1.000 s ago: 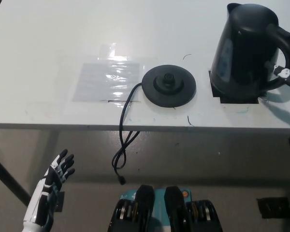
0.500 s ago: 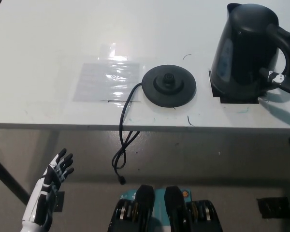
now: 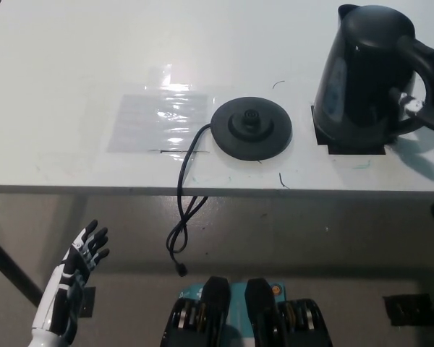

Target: A kettle and its base are kept separately on the desk infront of the robot and the robot uses its right hand to lift the kettle by its handle and places it on its base to align it correctly.

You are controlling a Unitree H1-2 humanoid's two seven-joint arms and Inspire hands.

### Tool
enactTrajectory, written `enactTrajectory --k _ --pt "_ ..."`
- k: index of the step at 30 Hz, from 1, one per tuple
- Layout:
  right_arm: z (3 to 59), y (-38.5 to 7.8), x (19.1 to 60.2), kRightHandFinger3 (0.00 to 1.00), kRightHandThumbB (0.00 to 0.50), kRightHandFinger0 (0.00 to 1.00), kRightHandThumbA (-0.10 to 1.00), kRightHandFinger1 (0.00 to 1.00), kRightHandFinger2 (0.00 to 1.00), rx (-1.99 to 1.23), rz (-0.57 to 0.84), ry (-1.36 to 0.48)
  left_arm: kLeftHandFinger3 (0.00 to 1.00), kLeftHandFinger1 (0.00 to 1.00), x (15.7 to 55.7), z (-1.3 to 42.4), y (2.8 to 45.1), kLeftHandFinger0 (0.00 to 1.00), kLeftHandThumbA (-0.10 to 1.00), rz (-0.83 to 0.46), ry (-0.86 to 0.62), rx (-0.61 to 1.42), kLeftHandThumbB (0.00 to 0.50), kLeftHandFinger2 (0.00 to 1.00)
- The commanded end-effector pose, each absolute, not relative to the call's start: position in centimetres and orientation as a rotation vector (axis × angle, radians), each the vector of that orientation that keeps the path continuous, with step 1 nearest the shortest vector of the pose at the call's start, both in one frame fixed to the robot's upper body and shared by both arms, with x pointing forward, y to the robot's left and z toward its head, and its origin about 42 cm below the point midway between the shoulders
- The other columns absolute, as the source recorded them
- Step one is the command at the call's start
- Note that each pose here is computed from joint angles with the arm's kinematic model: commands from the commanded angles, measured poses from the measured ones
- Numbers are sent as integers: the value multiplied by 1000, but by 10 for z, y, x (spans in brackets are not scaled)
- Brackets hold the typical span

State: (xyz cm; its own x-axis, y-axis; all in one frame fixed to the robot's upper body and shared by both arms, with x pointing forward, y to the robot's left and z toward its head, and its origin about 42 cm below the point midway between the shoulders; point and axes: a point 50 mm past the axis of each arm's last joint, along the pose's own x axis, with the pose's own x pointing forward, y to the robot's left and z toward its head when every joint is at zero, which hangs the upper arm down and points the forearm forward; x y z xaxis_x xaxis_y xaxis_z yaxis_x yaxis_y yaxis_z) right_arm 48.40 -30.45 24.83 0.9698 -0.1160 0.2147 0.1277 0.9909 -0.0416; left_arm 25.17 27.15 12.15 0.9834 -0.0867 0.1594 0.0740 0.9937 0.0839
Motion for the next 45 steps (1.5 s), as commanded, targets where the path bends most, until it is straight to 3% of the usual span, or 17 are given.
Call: enactTrajectory --k 1,3,4,6,12,16,18,19,21,23,25,27,32,34,35,39,45 --pt "290 -299 507 268 165 3 168 60 197 -139 -179 -132 1000 1000 255 130 275 1000 1000 -102 -224 97 218 1000" --pt "293 -297 516 345 171 0 75 161 432 -186 -204 -86 1000 1000 255 132 275 1000 1000 -102 -228 94 231 1000" --pt "294 -298 521 541 158 0 71 297 624 -221 -205 -58 1000 1000 256 132 275 1000 1000 -101 -223 96 235 1000" --pt "291 -302 528 671 153 34 70 434 742 -256 -206 -12 1000 1000 257 132 276 1000 1000 -105 -224 101 231 1000" --pt "279 -314 536 616 167 0 70 371 655 -242 -213 61 1000 1000 260 136 276 1000 1000 -111 -239 90 230 1000" --pt "276 -315 535 684 163 101 69 485 774 -262 -233 54 1000 1000 261 137 278 1000 1000 -110 -244 89 193 1000" --pt "276 -316 532 670 172 76 35 468 766 -266 -234 29 1000 1000 261 137 278 1000 1000 -111 -246 89 183 1000" --pt "277 -315 531 636 222 48 -78 441 736 -250 -245 -3 1000 1000 261 137 278 1000 1000 -112 -244 85 190 1000" --pt "279 -314 529 614 231 1 -100 367 679 -210 -264 -67 1000 1000 262 137 277 1000 1000 -108 -242 84 201 1000" --pt "282 -310 526 634 211 0 -100 335 662 -147 -277 -133 1000 1000 262 137 277 1000 1000 -111 -239 93 196 1000" --pt "290 -303 521 729 206 0 -100 315 733 -50 -284 -210 1000 1000 262 137 277 1000 1000 -112 -233 94 198 1000" --pt "297 -297 518 751 184 0 -100 306 747 15 -273 -270 1000 1000 261 136 278 1000 1000 -110 -231 99 184 1000" --pt "313 -291 510 675 170 0 -100 295 758 156 -261 -385 1000 1000 261 134 278 1000 1000 -115 -232 98 166 1000" --pt "325 -288 506 460 169 0 -100 185 615 238 -263 -438 1000 1000 261 133 278 1000 1000 -117 -234 96 155 1000" --pt "326 -287 506 419 166 0 -100 164 595 245 -264 -440 1000 1000 260 133 278 1000 1000 -116 -234 96 155 1000" --pt "337 -284 504 344 158 0 -100 79 485 317 -269 -483 1000 1000 260 134 278 1000 1000 -113 -234 90 155 1000" --pt "346 -279 503 296 161 0 -100 82 485 387 -276 -532 1000 1000 259 134 278 1000 1000 -111 -229 89 134 1000"
